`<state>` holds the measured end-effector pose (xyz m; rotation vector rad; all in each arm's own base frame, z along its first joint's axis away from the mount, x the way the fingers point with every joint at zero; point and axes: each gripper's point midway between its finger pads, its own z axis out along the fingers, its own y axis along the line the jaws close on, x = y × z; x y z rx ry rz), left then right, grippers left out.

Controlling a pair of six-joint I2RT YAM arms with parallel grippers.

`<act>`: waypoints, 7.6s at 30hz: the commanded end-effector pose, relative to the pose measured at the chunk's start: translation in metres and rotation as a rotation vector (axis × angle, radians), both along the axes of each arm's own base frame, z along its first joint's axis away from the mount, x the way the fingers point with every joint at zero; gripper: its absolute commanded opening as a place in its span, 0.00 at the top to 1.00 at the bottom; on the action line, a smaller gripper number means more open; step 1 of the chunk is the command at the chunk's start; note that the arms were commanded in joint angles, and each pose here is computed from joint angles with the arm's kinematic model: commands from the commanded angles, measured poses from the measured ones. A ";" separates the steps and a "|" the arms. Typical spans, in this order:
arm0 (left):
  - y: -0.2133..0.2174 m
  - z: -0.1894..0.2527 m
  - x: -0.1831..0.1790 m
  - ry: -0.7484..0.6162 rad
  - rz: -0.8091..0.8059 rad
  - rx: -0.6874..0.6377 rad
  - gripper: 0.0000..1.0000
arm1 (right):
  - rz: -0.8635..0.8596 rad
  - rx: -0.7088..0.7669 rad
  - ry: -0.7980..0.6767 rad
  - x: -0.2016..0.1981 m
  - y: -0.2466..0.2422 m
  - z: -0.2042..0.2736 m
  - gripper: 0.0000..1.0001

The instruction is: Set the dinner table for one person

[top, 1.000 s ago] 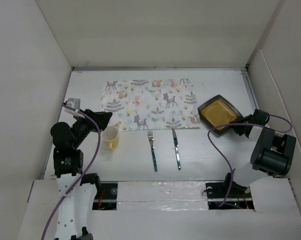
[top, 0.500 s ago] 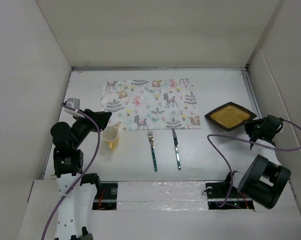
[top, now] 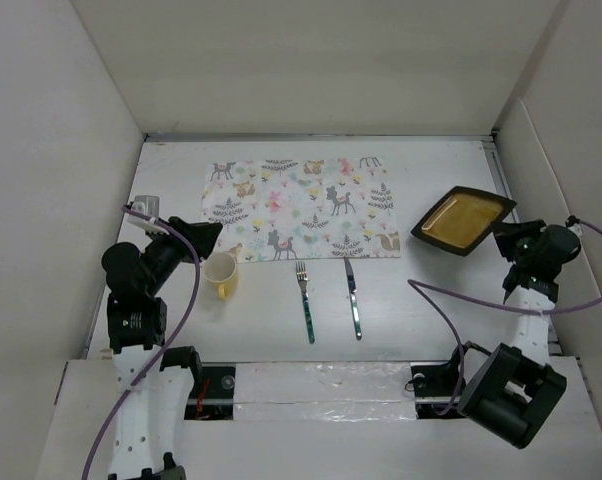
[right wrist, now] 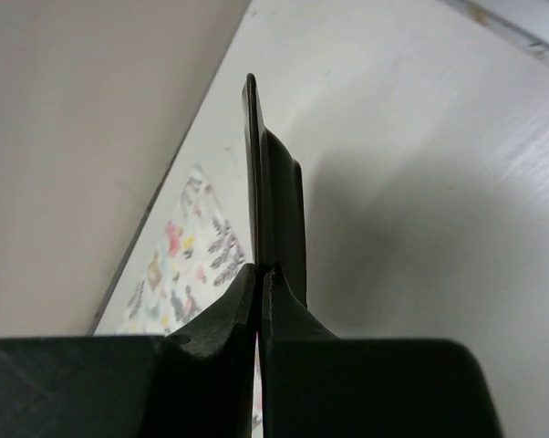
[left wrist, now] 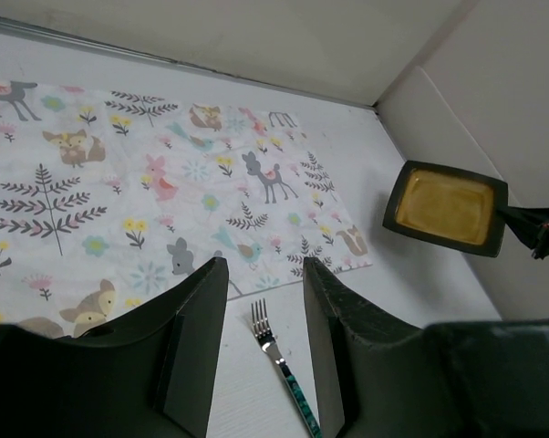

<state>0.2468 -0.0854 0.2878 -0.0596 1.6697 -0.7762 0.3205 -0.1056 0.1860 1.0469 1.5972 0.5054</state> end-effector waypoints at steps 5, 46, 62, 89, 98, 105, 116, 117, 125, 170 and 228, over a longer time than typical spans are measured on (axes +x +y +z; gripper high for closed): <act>-0.003 0.015 0.003 -0.046 -0.019 0.016 0.63 | 0.543 -0.028 -0.418 0.053 0.131 0.141 1.00; 0.006 -0.003 0.019 0.029 -0.001 -0.001 0.62 | 0.942 0.476 -0.148 0.173 0.408 -0.033 1.00; 0.005 0.000 0.017 0.016 -0.010 -0.006 0.62 | 0.940 0.360 0.043 0.178 0.382 -0.080 0.46; 0.029 -0.001 0.022 0.046 0.149 0.019 0.76 | 1.240 -0.593 -0.192 -0.063 0.535 0.004 0.51; 0.048 0.005 0.023 0.044 0.260 0.025 0.39 | 1.220 -0.762 -0.117 -0.120 0.618 -0.026 0.19; 0.055 0.007 0.024 0.051 0.305 0.032 0.40 | 1.108 -0.801 -0.061 -0.104 0.633 -0.048 0.22; 0.048 0.005 0.023 0.045 0.260 0.026 0.40 | 0.965 -0.871 0.043 -0.084 0.585 -0.076 0.59; 0.048 0.005 0.023 0.046 0.261 0.027 0.40 | 0.975 -0.866 0.041 -0.086 0.584 -0.076 0.59; 0.047 0.003 0.025 0.055 0.252 0.023 0.41 | 1.067 -0.897 -0.062 -0.076 0.614 -0.067 0.41; 0.031 -0.011 0.022 0.072 0.154 0.012 0.44 | 0.406 -0.744 -0.136 0.215 0.286 0.092 1.00; 0.024 -0.004 0.019 0.041 0.107 0.007 0.95 | 0.674 -0.620 0.054 0.032 0.312 -0.020 1.00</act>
